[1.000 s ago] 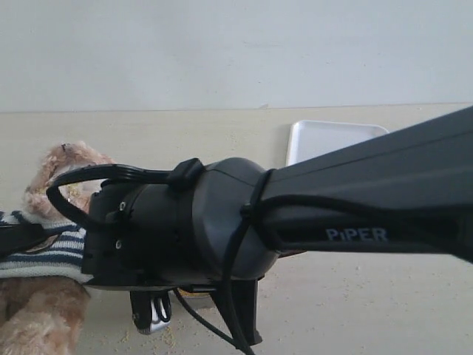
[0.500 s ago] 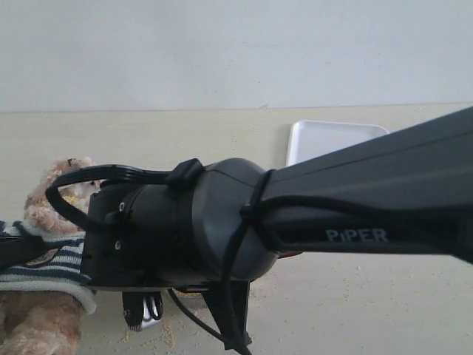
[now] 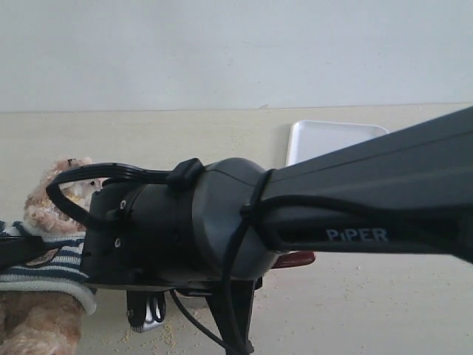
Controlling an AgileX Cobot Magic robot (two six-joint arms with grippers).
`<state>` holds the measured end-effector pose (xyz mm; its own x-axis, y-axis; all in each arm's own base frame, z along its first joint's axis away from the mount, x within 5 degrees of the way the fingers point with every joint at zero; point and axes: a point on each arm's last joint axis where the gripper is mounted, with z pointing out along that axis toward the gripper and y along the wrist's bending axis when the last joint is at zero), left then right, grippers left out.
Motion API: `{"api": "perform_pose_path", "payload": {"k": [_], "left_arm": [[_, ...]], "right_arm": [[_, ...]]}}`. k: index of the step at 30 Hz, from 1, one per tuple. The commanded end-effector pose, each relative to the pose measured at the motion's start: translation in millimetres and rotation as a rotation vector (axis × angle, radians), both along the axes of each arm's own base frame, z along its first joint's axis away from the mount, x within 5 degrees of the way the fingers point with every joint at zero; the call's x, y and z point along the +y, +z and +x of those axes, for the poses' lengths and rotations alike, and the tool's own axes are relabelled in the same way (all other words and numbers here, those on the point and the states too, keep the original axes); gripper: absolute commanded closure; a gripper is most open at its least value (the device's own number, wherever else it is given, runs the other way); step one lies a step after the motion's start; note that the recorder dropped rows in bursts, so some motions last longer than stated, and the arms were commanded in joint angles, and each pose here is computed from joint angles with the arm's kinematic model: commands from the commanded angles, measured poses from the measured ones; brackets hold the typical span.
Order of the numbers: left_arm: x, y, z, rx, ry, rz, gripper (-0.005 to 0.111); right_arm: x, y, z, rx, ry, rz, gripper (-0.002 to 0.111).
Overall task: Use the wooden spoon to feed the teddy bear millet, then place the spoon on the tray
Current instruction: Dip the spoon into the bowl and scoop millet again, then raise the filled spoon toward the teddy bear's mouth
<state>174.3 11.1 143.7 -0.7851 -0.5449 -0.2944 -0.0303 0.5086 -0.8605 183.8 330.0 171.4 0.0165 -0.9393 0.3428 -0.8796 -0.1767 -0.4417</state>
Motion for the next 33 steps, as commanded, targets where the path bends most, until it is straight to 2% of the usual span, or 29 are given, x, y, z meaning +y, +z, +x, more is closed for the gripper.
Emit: {"api": "perform_pose_path", "payload": {"k": [1, 12, 20, 33], "left_arm": [[-1, 2, 0, -0.014, -0.014, -0.016, 0.102], [-1, 2, 0, -0.009, -0.007, -0.013, 0.102], [1, 4, 3, -0.028, 0.031, -0.038, 0.102], [1, 4, 4, -0.045, 0.03, -0.022, 0.102]], "right_arm": [[-1, 0, -2, 0.01, -0.018, 0.003, 0.108], [-1, 2, -2, -0.001, -0.046, 0.023, 0.108], [-6, 27, -3, -0.03, -0.083, 0.107, 0.108], [-34, 37, 27, 0.1, -0.296, 0.204, 0.108]]}}
